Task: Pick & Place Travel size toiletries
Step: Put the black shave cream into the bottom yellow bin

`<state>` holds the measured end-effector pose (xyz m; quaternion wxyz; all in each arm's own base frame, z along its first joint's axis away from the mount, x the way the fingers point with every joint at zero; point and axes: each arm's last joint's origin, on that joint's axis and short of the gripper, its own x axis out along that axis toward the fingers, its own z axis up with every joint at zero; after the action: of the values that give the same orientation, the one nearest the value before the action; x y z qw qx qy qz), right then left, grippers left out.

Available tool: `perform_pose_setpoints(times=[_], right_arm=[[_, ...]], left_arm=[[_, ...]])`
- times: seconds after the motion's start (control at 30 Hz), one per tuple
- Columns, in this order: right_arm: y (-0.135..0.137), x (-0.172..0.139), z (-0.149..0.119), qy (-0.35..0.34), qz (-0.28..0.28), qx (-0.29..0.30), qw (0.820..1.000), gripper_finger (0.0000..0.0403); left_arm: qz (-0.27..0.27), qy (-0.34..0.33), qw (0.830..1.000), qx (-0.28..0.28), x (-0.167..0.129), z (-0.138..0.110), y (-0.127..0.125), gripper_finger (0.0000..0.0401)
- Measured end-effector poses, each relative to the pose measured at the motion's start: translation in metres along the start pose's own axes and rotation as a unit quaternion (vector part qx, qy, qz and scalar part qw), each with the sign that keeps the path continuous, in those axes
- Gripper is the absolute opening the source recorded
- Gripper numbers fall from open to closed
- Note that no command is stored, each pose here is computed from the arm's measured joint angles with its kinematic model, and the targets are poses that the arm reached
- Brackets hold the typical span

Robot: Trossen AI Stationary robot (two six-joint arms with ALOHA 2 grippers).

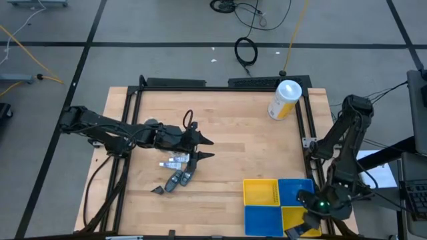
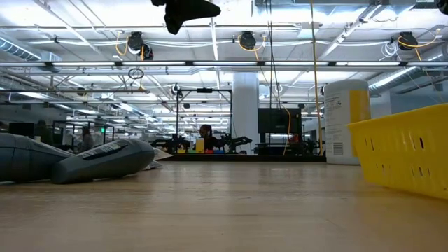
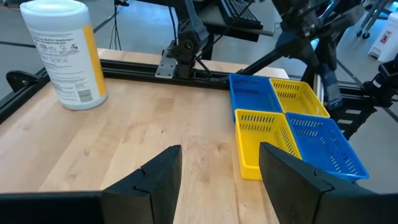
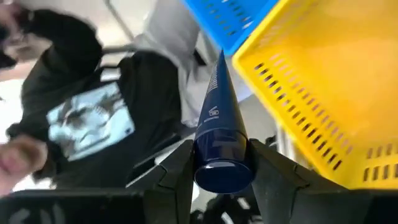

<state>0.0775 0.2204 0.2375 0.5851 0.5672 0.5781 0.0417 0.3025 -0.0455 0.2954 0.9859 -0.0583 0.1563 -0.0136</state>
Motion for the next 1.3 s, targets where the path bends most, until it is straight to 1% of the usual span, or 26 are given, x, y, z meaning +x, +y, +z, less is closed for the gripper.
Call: perform_pose_setpoints(times=[0.2, 0.27, 0.33, 0.43, 0.67, 0.8, 0.87, 1.0, 1.07, 1.17, 1.3], right_arm=[[-0.006, -0.004, 0.003, -0.010, -0.035, -0.004, 0.999, 0.0118], [-0.011, -0.006, 0.004, -0.002, -0.063, 0.003, 0.998, 0.0118], [-0.013, -0.009, 0.004, 0.008, -0.080, 0.011, 0.997, 0.0118], [-0.014, -0.009, 0.004, 0.017, -0.089, 0.027, 0.995, 0.0118], [-0.012, -0.009, 0.008, 0.000, -0.078, 0.015, 0.997, 0.0118], [-0.012, -0.009, 0.012, -0.006, -0.086, 0.000, 0.996, 0.0118], [-0.014, -0.009, 0.013, -0.013, -0.096, -0.003, 0.995, 0.0127], [-0.015, -0.010, 0.014, -0.014, -0.100, -0.001, 0.995, 0.0167], [-0.015, -0.010, 0.014, -0.014, -0.100, -0.002, 0.995, 0.0180], [-0.015, -0.010, 0.014, -0.014, -0.100, -0.003, 0.995, 0.0186], [-0.015, -0.010, 0.014, -0.015, -0.102, -0.007, 0.995, 0.0184]], left_arm=[[0.001, 0.000, 1.000, 0.000, 0.000, 0.000, 0.000, 0.0212], [0.001, 0.000, 1.000, 0.000, 0.000, 0.000, 0.000, 0.0212], [0.001, -0.001, 1.000, 0.000, 0.000, 0.000, 0.000, 0.0212], [0.001, -0.003, 1.000, 0.000, 0.000, 0.000, 0.000, 0.0212], [0.000, -0.003, 1.000, 0.003, 0.000, 0.000, 0.000, 0.0212], [0.000, -0.003, 1.000, 0.003, 0.000, 0.000, 0.000, 0.0212], [0.000, -0.003, 1.000, 0.003, 0.000, 0.000, 0.000, 0.0212], [0.000, -0.003, 1.000, 0.003, 0.000, 0.000, 0.000, 0.0212], [0.000, -0.003, 1.000, 0.003, 0.000, 0.000, 0.000, 0.0212], [0.000, -0.003, 1.000, 0.003, 0.000, 0.000, 0.000, 0.0212], [0.000, -0.003, 1.000, 0.003, 0.000, 0.000, 0.000, 0.0212]])
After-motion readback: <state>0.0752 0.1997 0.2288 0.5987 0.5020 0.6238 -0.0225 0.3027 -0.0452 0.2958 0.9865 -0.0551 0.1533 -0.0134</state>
